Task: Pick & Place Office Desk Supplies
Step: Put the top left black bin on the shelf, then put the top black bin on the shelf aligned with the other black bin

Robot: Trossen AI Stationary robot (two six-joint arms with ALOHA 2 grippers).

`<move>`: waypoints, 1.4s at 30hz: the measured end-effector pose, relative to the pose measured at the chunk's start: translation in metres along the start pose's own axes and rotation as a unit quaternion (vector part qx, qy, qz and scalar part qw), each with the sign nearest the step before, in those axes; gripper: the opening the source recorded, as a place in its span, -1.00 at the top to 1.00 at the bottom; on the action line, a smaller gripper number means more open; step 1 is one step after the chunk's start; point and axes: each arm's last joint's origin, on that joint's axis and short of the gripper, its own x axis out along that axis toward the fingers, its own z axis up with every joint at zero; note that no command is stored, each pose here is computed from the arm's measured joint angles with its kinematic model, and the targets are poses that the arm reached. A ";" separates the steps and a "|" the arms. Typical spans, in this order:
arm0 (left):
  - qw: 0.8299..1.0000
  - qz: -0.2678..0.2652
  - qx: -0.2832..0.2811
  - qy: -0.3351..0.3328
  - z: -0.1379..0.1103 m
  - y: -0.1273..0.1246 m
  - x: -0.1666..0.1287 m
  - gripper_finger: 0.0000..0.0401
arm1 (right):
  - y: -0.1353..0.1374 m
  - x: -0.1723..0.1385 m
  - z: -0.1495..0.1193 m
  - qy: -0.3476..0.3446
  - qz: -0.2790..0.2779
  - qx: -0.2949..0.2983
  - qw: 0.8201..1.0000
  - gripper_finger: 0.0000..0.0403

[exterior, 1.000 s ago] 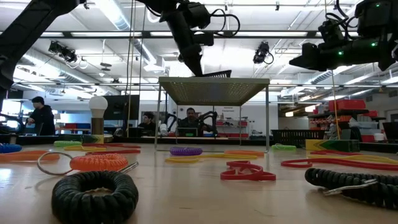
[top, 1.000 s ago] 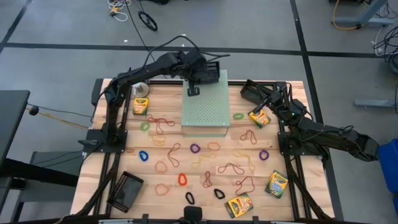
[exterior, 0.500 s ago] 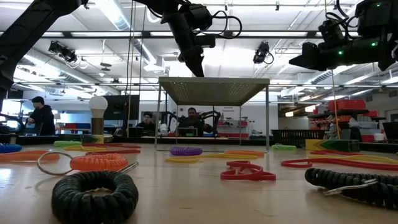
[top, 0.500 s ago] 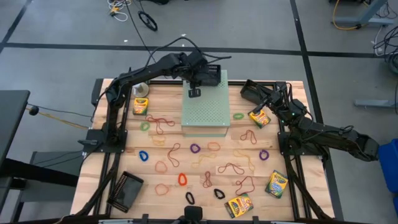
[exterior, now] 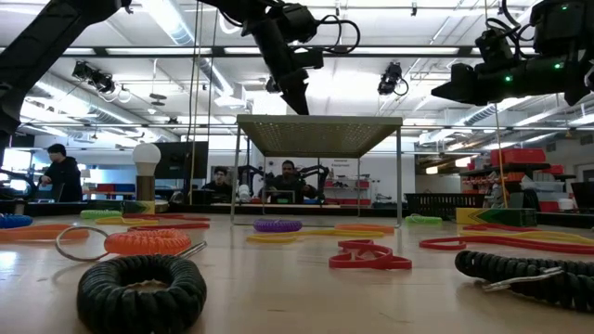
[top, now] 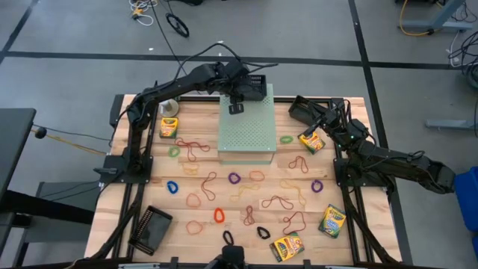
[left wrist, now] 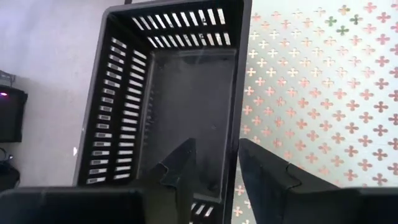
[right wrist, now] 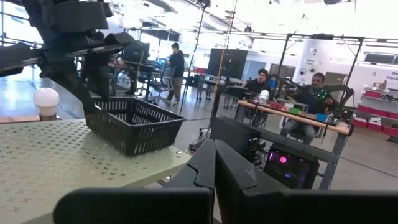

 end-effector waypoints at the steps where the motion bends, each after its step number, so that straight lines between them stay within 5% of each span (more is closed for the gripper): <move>1: 1.000 0.000 -0.002 0.000 0.000 0.000 0.000 0.31 | 0.000 0.000 0.000 0.000 0.000 0.000 1.000 0.98; 12: 0.999 0.003 0.029 0.035 -0.004 -0.010 -0.032 0.09 | 0.000 0.000 0.000 0.001 0.001 0.002 1.000 0.98; 19: 0.995 -0.078 -0.056 -0.015 -0.026 -0.005 -0.059 0.55 | 0.001 0.000 -0.004 0.022 0.006 0.005 1.000 0.98; 24: 0.992 -0.062 -0.082 -0.067 -0.062 -0.011 -0.073 0.93 | 0.002 -0.001 -0.010 0.051 0.011 0.018 0.998 0.98; 27: 0.987 -0.037 -0.105 -0.117 -0.090 -0.021 -0.079 0.96 | 0.003 -0.001 -0.013 0.067 0.010 0.031 0.997 0.98; 37: 0.925 0.030 -0.191 -0.327 -0.178 -0.075 -0.062 0.90 | 0.002 0.002 -0.015 0.158 -0.005 0.071 0.985 0.98; 42: 0.885 0.063 -0.235 -0.397 -0.210 -0.093 -0.046 0.90 | -0.003 0.013 -0.005 0.277 -0.028 0.098 0.955 0.98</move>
